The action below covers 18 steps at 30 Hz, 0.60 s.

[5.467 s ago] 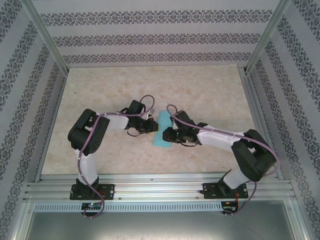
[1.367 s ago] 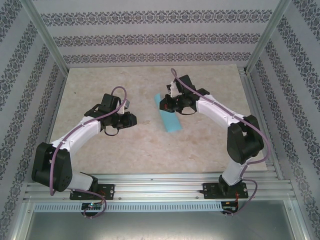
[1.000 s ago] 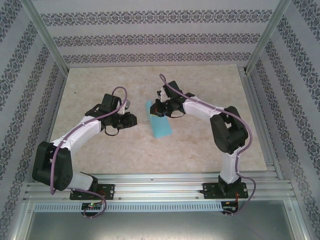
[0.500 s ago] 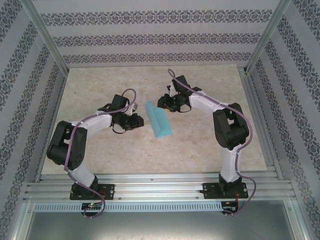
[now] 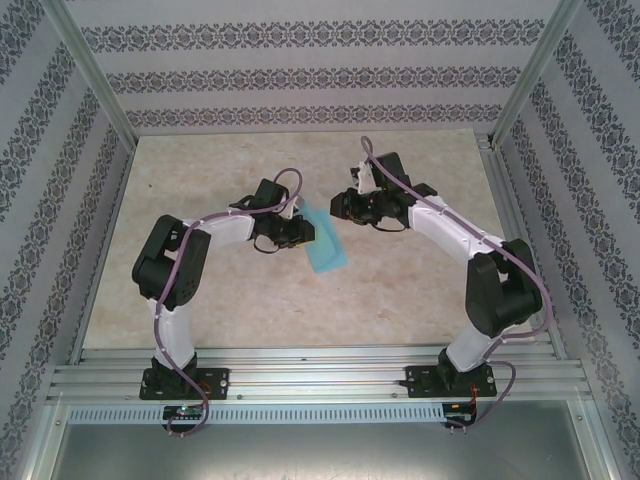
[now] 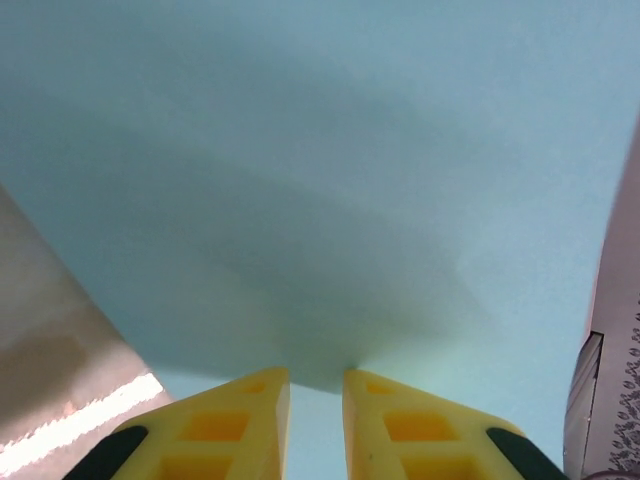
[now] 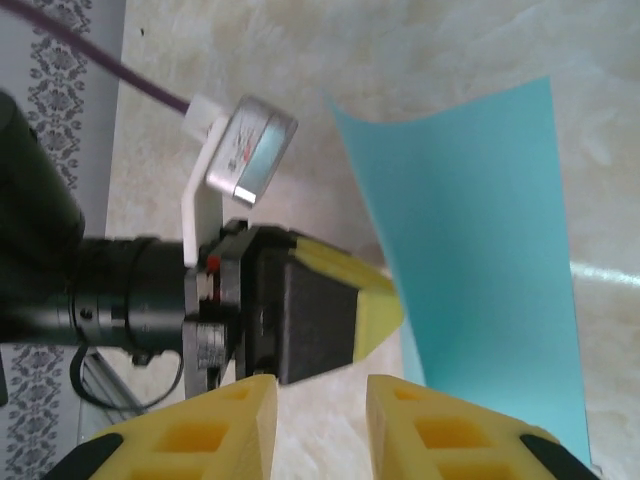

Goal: Fold a paper plane with a square sheet of paper (fold left side to right side)

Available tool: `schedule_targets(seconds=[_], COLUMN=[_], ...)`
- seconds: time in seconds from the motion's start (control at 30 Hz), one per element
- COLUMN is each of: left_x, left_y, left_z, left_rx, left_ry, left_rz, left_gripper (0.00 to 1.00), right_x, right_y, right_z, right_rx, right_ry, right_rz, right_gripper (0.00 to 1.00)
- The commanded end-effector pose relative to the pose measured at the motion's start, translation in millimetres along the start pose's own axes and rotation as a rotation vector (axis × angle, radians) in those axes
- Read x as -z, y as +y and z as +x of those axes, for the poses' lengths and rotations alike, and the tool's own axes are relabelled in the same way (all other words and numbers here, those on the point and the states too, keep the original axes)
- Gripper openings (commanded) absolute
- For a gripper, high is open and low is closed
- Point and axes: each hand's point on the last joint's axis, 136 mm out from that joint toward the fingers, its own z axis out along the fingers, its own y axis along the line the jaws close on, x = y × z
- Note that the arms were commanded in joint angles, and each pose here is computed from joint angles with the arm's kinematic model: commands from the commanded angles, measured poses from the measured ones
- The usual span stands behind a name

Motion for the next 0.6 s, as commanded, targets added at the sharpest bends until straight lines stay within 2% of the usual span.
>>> schedule_targets(seconds=[0.0,0.23,0.57], left_x=[-8.6,-21.2,-24.2], left_y=[-11.6,-10.5,-1.5], left_z=[-2.7,2.0,7.8], left_rx=[-0.025,-0.044,-0.051], left_ry=[0.007,0.043,0.064], left_rz=[0.018,-0.014,-0.065], left_gripper=[0.21,0.21,0.21], right_x=[-1.2,-24.1,-62.4], right_y=[4.1,-8.7,-35.2], right_z=[15.0,35.5,54.4], right_rx=[-0.021,-0.048,-0.076], right_ry=[0.011,0.070,0.138], right_rz=[-0.073,-0.075,0.004], right_gripper=[0.27,0.24,0.22])
